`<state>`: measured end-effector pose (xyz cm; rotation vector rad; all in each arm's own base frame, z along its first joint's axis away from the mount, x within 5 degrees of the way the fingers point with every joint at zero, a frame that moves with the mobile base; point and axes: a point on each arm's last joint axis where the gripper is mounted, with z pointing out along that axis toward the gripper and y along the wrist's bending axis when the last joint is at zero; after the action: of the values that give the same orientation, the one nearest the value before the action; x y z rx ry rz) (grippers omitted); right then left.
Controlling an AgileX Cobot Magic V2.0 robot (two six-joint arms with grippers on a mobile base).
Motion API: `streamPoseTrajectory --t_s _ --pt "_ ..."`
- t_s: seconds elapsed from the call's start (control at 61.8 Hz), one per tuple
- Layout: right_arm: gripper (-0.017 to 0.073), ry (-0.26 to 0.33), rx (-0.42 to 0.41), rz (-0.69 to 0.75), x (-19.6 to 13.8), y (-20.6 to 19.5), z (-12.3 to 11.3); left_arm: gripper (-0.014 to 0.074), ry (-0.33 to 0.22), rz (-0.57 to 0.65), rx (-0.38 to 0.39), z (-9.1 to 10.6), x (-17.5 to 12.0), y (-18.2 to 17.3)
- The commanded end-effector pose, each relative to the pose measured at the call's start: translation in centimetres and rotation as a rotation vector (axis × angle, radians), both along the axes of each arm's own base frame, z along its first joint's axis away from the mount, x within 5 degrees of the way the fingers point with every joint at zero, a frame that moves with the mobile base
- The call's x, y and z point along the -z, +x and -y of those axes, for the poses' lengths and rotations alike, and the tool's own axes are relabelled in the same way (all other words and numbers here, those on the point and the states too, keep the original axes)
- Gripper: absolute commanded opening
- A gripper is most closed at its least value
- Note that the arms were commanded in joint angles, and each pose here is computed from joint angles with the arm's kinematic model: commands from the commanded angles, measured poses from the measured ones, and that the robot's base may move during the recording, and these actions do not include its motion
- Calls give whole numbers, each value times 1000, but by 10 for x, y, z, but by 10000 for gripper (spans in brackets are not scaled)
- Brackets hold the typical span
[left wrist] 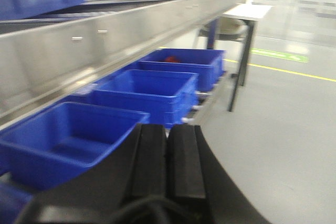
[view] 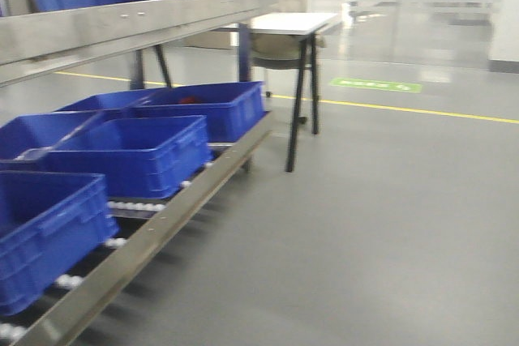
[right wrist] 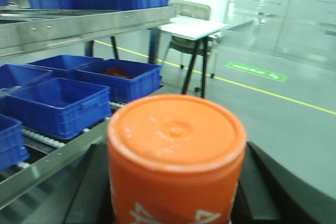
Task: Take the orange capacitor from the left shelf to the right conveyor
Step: 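Drive the base to the red conveyor holding the cell in the right gripper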
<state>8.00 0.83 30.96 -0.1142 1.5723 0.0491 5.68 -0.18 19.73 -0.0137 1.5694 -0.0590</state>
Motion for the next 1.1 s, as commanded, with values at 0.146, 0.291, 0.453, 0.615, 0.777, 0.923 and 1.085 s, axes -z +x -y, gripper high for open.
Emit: streamPoseTrajectory --t_s 0.146,0.291,0.453,0.615,0.777,0.923,1.085 --pt "107 -11 2 117 -18 -1 0 -127 -6 101 -7 -1 -10 -1" --pt "107 -11 2 117 -18 -1 0 -127 -6 101 -7 -1 -10 -1" --pt "107 -11 2 117 -18 -1 0 -127 -6 101 -7 -1 -10 -1" --pt "107 -11 2 117 -18 -1 0 -127 -6 101 -7 -1 -10 -1" --pt "107 -11 2 117 -18 -1 0 -127 -6 101 -7 -1 -10 -1" --pt "107 -11 2 117 -18 -1 0 -127 -6 101 -7 -1 -10 -1" --pt "107 -11 2 117 -18 -1 0 -127 -6 101 -7 -1 -10 -1"
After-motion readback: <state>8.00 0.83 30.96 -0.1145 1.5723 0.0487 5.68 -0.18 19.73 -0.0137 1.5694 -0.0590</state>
